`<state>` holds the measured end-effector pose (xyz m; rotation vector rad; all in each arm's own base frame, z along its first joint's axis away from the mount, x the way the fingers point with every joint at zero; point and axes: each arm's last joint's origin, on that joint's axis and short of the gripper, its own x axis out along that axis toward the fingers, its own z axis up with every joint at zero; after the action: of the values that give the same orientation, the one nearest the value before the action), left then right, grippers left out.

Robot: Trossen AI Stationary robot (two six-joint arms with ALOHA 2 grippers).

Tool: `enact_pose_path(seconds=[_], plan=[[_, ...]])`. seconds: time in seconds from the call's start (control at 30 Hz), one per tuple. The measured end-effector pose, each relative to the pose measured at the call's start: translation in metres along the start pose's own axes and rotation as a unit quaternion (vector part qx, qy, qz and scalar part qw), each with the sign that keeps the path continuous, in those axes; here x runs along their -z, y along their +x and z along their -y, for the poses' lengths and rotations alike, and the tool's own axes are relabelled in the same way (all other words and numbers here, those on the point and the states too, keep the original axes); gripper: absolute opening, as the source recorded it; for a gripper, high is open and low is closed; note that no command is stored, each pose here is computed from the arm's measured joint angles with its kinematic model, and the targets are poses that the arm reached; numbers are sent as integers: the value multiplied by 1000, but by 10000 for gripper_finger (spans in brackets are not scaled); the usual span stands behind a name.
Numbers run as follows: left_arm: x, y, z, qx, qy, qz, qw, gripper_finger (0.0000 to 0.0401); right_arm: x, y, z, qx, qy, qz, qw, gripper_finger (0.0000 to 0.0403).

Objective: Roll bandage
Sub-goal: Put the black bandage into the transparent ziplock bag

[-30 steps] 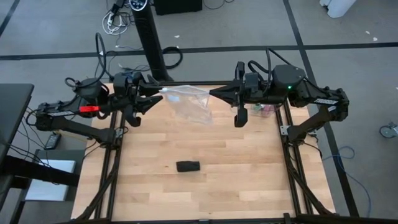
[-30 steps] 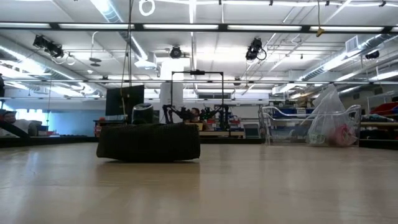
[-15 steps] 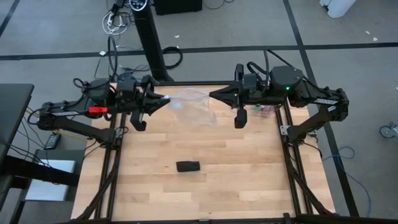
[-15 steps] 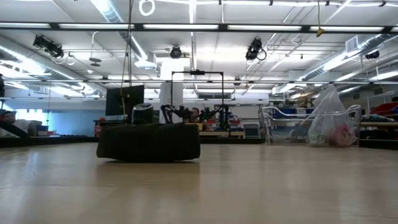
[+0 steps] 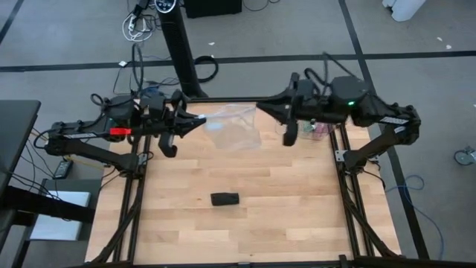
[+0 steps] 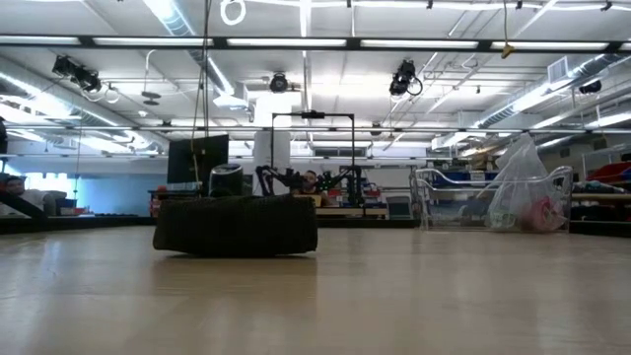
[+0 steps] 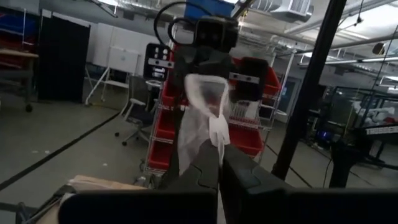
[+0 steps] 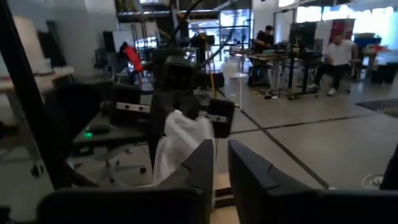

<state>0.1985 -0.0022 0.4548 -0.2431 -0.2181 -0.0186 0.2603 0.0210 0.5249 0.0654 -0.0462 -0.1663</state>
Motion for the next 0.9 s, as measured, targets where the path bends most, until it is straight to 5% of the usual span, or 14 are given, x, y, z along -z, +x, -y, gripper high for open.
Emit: enact_pose_path(seconds=[0.23,0.4,0.63,0.9], plan=[[-8,-15,1,-1,2,7,1000,4,-9,-34,9,5,77,-19,997,122],[-7,-16,1,-7,2,-1,1000,3,-2,-24,2,-50,106,-44,992,144],[0,-8,0,-11,10,-16,1000,3,25,24,-15,-63,103,-72,990,135],[0,-8,-1,-12,10,-19,1000,3,22,25,-16,-67,115,-57,989,86]])
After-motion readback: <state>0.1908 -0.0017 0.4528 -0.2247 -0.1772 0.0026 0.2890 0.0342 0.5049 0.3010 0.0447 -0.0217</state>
